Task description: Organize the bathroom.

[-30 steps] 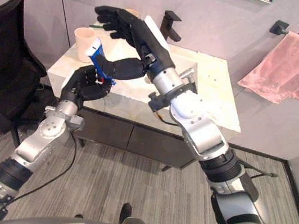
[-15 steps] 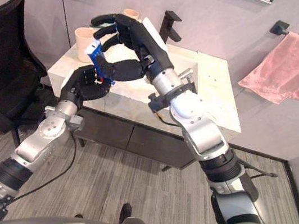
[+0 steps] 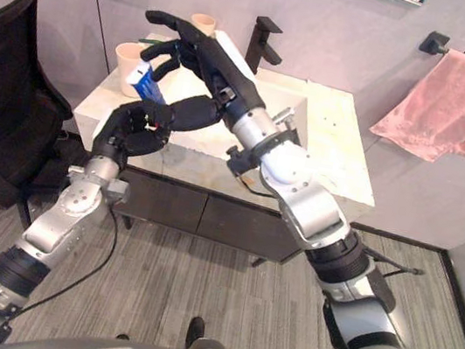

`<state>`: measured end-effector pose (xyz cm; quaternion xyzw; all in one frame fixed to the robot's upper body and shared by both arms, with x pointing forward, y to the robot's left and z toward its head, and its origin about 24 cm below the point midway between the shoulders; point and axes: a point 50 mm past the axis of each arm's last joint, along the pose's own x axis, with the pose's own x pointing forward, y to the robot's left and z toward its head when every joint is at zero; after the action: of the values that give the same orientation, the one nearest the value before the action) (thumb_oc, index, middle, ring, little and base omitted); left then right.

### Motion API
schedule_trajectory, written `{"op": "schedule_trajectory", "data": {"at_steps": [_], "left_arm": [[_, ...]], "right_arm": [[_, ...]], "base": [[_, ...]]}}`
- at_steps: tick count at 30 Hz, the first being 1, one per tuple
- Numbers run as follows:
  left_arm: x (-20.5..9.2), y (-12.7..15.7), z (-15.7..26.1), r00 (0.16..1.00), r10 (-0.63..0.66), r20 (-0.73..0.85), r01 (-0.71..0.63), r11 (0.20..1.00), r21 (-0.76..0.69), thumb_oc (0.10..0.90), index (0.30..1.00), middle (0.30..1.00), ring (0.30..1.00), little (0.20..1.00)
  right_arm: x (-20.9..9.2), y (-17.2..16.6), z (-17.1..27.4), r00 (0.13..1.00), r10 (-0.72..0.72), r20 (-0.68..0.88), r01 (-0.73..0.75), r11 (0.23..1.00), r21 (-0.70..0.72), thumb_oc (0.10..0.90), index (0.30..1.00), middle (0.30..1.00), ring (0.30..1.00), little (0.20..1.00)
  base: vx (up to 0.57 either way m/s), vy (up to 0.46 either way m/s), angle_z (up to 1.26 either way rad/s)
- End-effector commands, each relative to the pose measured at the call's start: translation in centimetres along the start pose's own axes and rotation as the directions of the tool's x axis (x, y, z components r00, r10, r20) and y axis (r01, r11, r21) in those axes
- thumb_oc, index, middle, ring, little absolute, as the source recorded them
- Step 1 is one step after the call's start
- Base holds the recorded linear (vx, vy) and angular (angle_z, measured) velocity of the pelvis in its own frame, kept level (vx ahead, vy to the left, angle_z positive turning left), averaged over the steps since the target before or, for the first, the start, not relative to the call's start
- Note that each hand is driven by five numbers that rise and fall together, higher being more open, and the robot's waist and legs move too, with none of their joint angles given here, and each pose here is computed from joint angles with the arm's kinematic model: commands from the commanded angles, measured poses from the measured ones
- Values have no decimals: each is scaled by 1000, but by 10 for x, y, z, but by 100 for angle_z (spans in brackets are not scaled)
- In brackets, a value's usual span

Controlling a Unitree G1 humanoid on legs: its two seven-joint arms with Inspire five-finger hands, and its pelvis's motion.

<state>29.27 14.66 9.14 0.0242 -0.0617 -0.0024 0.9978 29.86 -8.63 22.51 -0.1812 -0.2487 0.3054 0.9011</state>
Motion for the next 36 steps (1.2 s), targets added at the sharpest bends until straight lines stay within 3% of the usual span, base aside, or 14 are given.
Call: {"op": "schedule_trajectory", "data": {"at_steps": [1,13,26,36], "left_arm": [[9,-14,64,940,-62,337,70,998,-10,400,300,300,300,300],[6,-8,60,944,-44,326,53,998,-18,400,300,300,300,300],[9,-14,62,945,-53,324,60,998,-14,400,300,300,300,300],[10,-15,62,945,-53,321,60,998,-12,400,300,300,300,300]], "right_arm": [[19,-20,41,973,-114,201,124,991,-40,800,900,900,900,900],[7,-45,48,934,-258,247,271,962,-17,800,900,900,900,900],[18,-15,36,983,-70,171,73,997,-11,800,900,900,900,900],[24,-7,34,987,-28,160,28,1000,2,800,900,900,900,900]], "base": [[0,0,0],[0,0,0],[0,0,0],[1,0,1]]}}
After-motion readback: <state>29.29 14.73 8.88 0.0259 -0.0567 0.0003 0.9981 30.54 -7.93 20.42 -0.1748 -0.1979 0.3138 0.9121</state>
